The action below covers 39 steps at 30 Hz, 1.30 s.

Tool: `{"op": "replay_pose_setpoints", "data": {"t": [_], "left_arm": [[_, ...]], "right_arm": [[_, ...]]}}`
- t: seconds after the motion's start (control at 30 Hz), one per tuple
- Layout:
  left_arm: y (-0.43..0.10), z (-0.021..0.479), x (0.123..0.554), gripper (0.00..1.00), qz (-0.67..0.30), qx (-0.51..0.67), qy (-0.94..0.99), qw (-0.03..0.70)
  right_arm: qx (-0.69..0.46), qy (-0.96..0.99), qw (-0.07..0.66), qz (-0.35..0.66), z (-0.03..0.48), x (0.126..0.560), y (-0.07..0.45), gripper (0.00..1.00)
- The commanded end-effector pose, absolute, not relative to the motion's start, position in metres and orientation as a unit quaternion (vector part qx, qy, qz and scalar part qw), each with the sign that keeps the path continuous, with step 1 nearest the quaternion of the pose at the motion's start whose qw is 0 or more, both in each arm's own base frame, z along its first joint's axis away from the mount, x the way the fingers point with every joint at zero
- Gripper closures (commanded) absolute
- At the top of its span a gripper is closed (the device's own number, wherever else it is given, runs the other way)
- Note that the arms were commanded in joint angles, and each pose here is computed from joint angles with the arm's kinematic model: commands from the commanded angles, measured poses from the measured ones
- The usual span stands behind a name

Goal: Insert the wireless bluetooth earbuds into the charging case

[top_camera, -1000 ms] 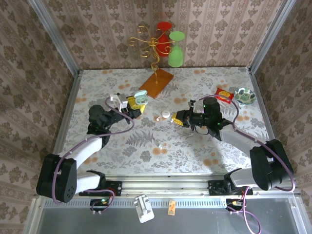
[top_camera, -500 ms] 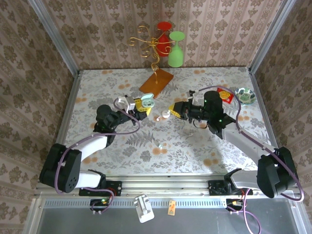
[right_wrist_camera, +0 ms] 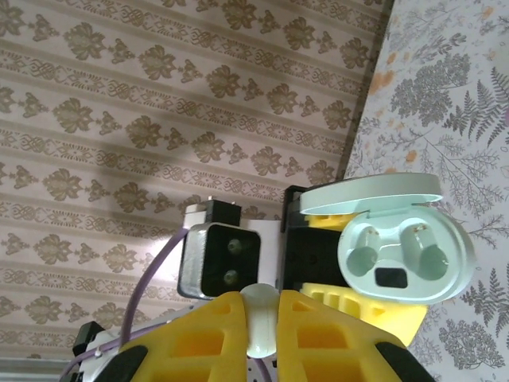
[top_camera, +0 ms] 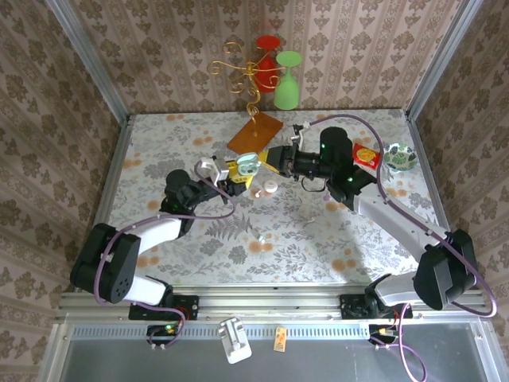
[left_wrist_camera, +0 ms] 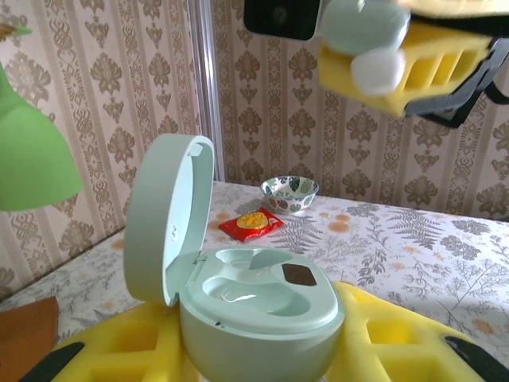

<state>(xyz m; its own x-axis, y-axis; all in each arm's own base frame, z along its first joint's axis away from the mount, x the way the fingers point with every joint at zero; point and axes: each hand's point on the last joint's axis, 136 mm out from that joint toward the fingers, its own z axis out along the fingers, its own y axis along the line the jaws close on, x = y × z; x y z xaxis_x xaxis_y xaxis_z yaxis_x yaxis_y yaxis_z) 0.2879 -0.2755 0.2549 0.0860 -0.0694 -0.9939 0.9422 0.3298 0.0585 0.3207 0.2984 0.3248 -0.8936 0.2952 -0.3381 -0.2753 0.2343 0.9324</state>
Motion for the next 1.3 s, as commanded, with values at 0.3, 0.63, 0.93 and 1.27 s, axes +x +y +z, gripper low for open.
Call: {"op": "replay_pose_setpoints", "data": {"t": [0.3, 0.63, 0.93, 1.27], "left_arm": [[-0.293, 0.278, 0.282, 0.70, -0.424, 0.428, 0.485, 0.634], [-0.294, 0.284, 0.281, 0.70, -0.429, 0.427, 0.476, 0.638], [-0.296, 0.289, 0.279, 0.70, -0.437, 0.424, 0.469, 0.640], [-0.296, 0.292, 0.279, 0.70, -0.440, 0.425, 0.463, 0.641]], "right_arm": [[-0.006, 0.767, 0.231, 0.598, 0.311, 0.332, 0.316, 0.87], [-0.011, 0.790, 0.230, 0.568, 0.294, 0.332, 0.318, 0.87], [-0.022, 0.797, 0.227, 0.560, 0.288, 0.330, 0.324, 0.86], [-0.018, 0.818, 0.250, 0.517, 0.276, 0.335, 0.315, 0.83]]}}
